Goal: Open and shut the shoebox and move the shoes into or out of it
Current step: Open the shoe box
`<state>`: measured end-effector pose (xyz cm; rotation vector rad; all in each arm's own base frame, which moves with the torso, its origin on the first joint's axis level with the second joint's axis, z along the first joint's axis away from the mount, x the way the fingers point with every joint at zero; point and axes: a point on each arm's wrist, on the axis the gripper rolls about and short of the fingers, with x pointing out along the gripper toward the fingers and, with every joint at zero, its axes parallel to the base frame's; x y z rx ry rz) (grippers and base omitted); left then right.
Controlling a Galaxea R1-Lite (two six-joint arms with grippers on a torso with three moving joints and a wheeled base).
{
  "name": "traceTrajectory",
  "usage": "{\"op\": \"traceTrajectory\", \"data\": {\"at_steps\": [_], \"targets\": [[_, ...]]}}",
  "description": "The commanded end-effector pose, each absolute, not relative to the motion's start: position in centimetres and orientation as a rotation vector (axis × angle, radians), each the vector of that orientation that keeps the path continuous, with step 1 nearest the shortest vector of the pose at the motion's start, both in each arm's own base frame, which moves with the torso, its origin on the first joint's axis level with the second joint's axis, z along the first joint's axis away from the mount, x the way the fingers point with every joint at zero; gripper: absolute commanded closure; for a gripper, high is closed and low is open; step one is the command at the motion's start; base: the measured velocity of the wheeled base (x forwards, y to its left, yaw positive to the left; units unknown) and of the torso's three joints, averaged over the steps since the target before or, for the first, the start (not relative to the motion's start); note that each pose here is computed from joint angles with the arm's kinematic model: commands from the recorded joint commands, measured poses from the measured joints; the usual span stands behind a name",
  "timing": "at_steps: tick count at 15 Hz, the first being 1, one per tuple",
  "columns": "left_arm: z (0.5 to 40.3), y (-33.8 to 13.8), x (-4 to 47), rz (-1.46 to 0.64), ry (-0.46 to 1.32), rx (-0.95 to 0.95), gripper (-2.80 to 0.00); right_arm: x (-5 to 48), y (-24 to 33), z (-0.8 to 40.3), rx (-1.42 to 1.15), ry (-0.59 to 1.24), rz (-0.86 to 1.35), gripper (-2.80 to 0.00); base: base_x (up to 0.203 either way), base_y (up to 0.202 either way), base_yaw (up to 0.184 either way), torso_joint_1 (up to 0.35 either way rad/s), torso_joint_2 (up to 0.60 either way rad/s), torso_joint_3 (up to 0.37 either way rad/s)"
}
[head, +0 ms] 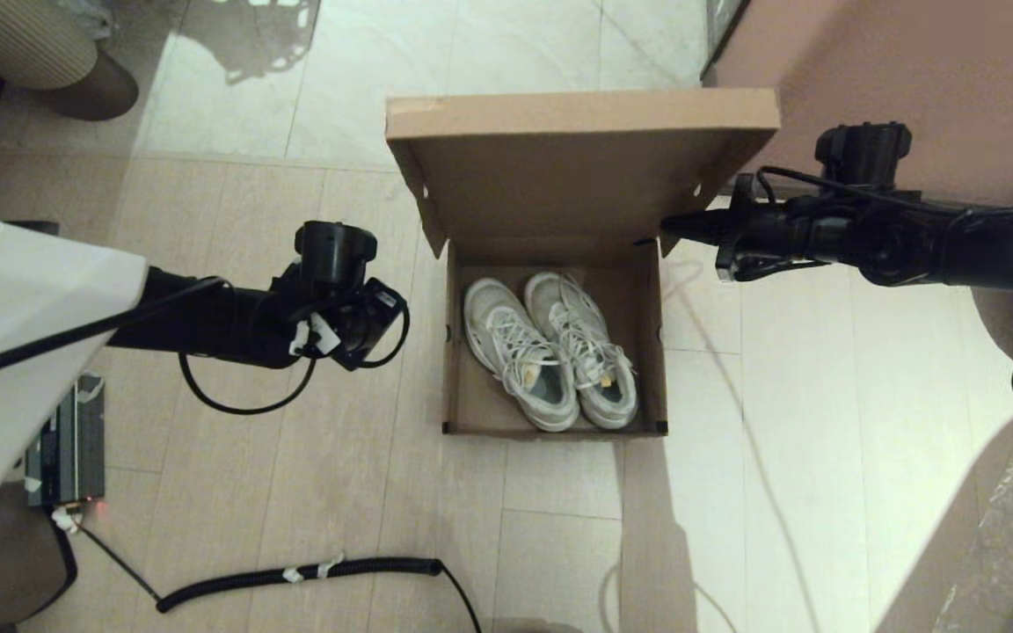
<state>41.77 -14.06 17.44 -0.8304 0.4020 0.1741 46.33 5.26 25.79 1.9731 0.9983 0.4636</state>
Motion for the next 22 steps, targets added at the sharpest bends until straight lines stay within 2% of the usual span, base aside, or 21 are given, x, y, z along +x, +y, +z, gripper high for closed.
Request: {"op": "traceTrajectory", "data": {"at_steps": [1, 5, 9, 11, 13, 16, 19, 20, 22], "targets": [[17.1, -14.1, 41.7, 0.181, 0.409, -0.831, 0.00, 47.6, 5.2, 25.4, 1.999, 0.833, 0.509, 0.00, 0.000, 0.000, 0.000, 0.000, 0.00, 0.000], [16.9, -14.0, 41.4, 0.189, 0.418, -0.826, 0.00, 48.9, 5.1, 24.6, 1.989, 0.626, 0.599, 0.00, 0.000, 0.000, 0.000, 0.000, 0.00, 0.000], [16.3, -14.2, 41.0, 0.194, 0.438, -0.812, 0.00, 48.1, 6.4, 24.5, 1.804, 0.654, 0.612, 0.00, 0.000, 0.000, 0.000, 0.000, 0.00, 0.000], [17.1, -14.3, 40.5, 0.184, 0.429, -0.809, 0.00, 47.1, 8.4, 23.2, 1.495, 0.646, 0.619, 0.00, 0.000, 0.000, 0.000, 0.000, 0.00, 0.000], [17.1, -13.9, 39.1, 0.198, 0.446, -0.790, 0.00, 45.2, 11.0, 21.4, 1.075, 0.597, 0.596, 0.00, 0.000, 0.000, 0.000, 0.000, 0.00, 0.000], [15.7, -13.0, 35.7, 0.242, 0.513, -0.680, 0.00, 39.6, 15.1, 18.4, 0.432, 0.649, 0.417, 0.00, 0.000, 0.000, 0.000, 0.000, 0.00, 0.000], [16.1, -11.4, 31.4, 0.243, 0.542, -0.583, 0.00, 33.5, 19.8, 15.3, 0.201, 0.787, 0.396, 0.00, 0.000, 0.000, 0.000, 0.000, 0.00, 0.000], [16.2, -10.8, 30.1, 0.244, 0.549, -0.558, 0.00, 33.0, 20.7, 14.3, 0.168, 0.756, 0.369, -2.80, 0.000, 0.000, 0.000, 0.000, 0.00, 0.000], [15.6, -9.8, 27.8, 0.256, 0.579, -0.525, 0.00, 33.6, 22.0, 11.4, 0.108, 0.705, 0.266, -2.80, 0.000, 0.000, 0.000, 0.000, 0.00, 0.000]]}}
